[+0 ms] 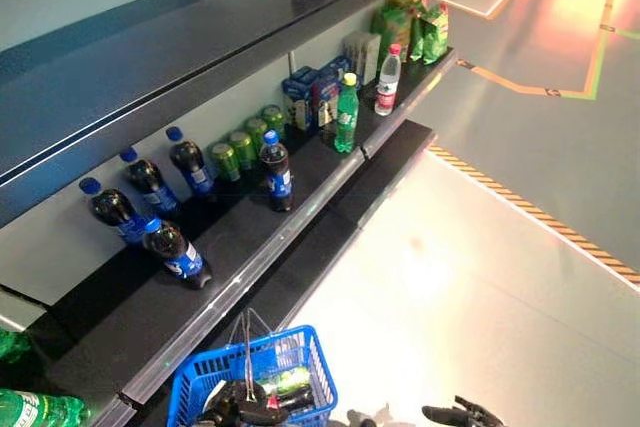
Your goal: Pick up the drink and place into the basket.
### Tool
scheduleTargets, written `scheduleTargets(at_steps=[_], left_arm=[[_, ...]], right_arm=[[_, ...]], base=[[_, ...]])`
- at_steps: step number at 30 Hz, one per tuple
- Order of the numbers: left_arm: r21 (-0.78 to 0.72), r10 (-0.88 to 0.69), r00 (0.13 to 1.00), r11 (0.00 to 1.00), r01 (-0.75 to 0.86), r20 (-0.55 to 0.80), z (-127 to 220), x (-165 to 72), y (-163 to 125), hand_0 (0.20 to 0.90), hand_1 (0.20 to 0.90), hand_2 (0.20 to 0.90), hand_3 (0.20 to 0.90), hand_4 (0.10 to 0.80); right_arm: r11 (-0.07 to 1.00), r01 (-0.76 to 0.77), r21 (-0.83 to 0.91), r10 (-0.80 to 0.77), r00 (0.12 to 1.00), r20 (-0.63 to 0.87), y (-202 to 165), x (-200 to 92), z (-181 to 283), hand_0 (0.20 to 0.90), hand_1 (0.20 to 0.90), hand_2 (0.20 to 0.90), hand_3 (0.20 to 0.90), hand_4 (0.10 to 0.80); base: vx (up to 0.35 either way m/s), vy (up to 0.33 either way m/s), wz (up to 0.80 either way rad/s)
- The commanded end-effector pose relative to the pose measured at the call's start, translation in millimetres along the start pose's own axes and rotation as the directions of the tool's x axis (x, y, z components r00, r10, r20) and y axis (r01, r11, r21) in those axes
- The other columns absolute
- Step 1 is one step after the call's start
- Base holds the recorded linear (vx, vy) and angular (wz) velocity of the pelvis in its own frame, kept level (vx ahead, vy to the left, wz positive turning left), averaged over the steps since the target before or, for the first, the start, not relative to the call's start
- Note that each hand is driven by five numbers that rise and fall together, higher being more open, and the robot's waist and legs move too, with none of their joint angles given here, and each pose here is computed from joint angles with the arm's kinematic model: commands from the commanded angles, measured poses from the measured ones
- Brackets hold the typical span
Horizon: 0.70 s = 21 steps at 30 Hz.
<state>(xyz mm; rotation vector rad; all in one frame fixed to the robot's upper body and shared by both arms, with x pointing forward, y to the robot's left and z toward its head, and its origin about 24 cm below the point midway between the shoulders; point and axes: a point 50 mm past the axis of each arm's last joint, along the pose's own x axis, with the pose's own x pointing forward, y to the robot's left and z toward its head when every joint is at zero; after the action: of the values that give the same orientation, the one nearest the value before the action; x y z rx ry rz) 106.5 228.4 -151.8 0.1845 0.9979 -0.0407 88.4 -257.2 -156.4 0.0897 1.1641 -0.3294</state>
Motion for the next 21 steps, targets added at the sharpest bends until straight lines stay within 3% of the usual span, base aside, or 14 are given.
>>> scheduleTargets(at_steps=[1, 9, 21], left_arm=[[0.027, 0.088, 0.975, 0.995, -0.095, 0.203, 40.7, -0.2, 34.4, 0.300, 0.300, 0.300, 0.200, 0.100], [0.031, 0.119, 0.977, 0.991, -0.127, 0.176, 39.8, -0.4, 43.7, 0.300, 0.300, 0.300, 0.200, 0.100], [-0.008, 0.117, 0.982, 0.993, -0.117, 0.146, 27.6, -4.3, 43.3, 0.300, 0.300, 0.300, 0.200, 0.100]], right_arm=[[0.996, 0.085, 0.035, -0.085, 0.996, 0.013, -23.6, -3.5, -1.8, 0.900, 0.900, 0.900, 0.900, 0.800], [0.992, 0.102, 0.069, -0.104, 0.994, 0.028, -23.6, -1.4, 12.3, 0.900, 0.900, 0.900, 0.900, 0.800], [0.998, 0.058, -0.014, -0.058, 0.998, -0.001, -19.5, -0.8, 10.4, 0.900, 0.900, 0.900, 0.900, 0.800]], base=[[0.156, -0.115, 0.29], [0.170, -0.170, 0.24], [0.200, -0.374, 0.23]])
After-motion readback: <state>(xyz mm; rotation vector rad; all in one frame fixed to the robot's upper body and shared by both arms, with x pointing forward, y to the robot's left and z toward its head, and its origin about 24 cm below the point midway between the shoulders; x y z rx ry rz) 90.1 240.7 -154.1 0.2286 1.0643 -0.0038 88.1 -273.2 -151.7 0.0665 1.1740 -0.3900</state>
